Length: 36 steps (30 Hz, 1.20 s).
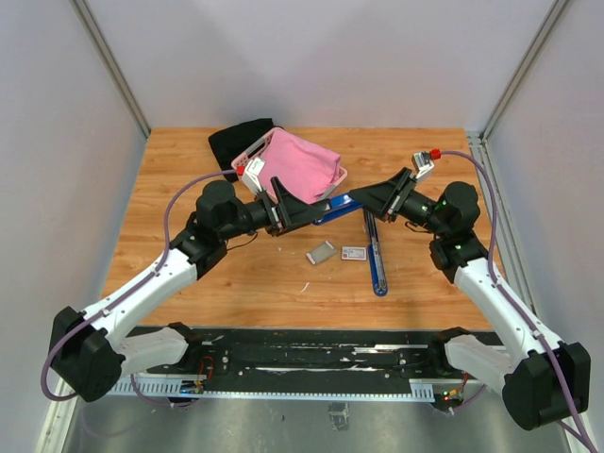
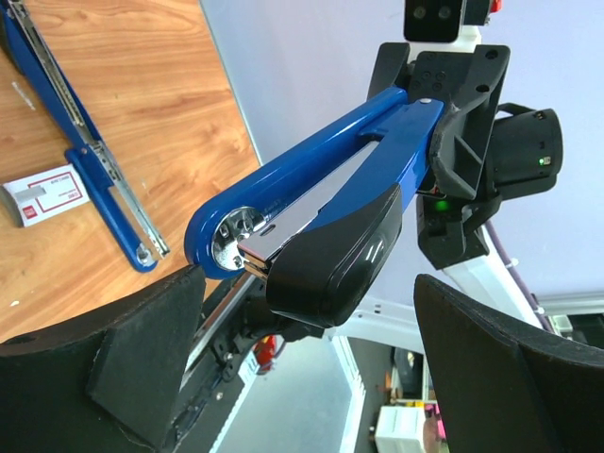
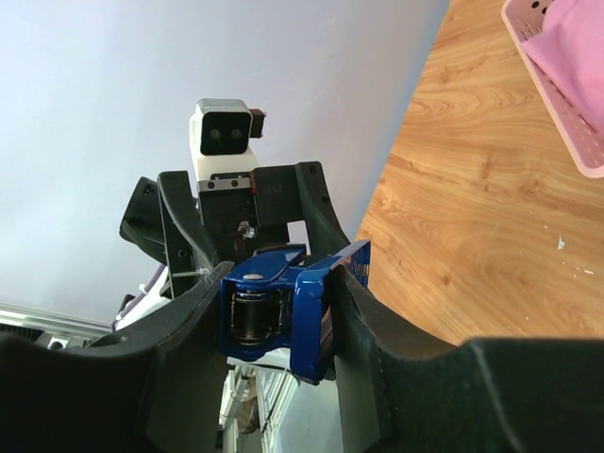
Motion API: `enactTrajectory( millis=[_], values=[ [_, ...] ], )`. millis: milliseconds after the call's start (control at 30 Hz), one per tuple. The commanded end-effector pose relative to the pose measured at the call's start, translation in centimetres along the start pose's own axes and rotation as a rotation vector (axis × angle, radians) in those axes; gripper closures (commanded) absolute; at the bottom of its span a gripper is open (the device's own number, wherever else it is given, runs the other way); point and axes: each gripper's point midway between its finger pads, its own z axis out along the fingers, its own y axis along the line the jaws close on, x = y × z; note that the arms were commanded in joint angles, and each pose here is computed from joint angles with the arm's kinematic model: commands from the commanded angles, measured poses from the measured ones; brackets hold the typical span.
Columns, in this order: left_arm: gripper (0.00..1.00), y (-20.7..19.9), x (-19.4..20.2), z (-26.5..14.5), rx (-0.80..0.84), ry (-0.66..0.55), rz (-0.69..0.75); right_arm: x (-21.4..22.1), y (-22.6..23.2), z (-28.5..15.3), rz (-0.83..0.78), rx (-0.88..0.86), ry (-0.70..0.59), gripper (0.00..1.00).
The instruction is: Load the staples into the stapler
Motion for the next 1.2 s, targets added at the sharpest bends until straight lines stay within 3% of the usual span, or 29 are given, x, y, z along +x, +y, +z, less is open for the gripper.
enactTrajectory(
  millis=[0, 500, 733, 1033, 1167],
  values=[
    [0.02, -1.0, 0.6, -0.4, 0.042, 0.025, -0.028, -0.9, 6.6, -0.8, -0.086, -0.186, 0.001, 1.00],
    [0.03, 1.6, 1.0, -0.3, -0.107, 0.056, -0.035, -0.8, 6.7, -0.9, -0.088, -0.186, 0.003, 1.00],
    [0.02, -1.6, 0.3, -0.1, 0.088, 0.015, -0.072, -0.3, 6.9, -0.8, -0.088, -0.194, 0.029, 1.00],
    [0.03, -4.4, -0.2, 0.1, 0.210, 0.036, -0.025, 0.9, 7.8, 0.2, -0.091, -0.229, 0.110, 1.00],
    [0.13, -5.2, -0.2, -0.1, 0.244, 0.044, 0.000, 0.9, 7.3, 0.4, -0.082, -0.216, 0.118, 1.00]
  ],
)
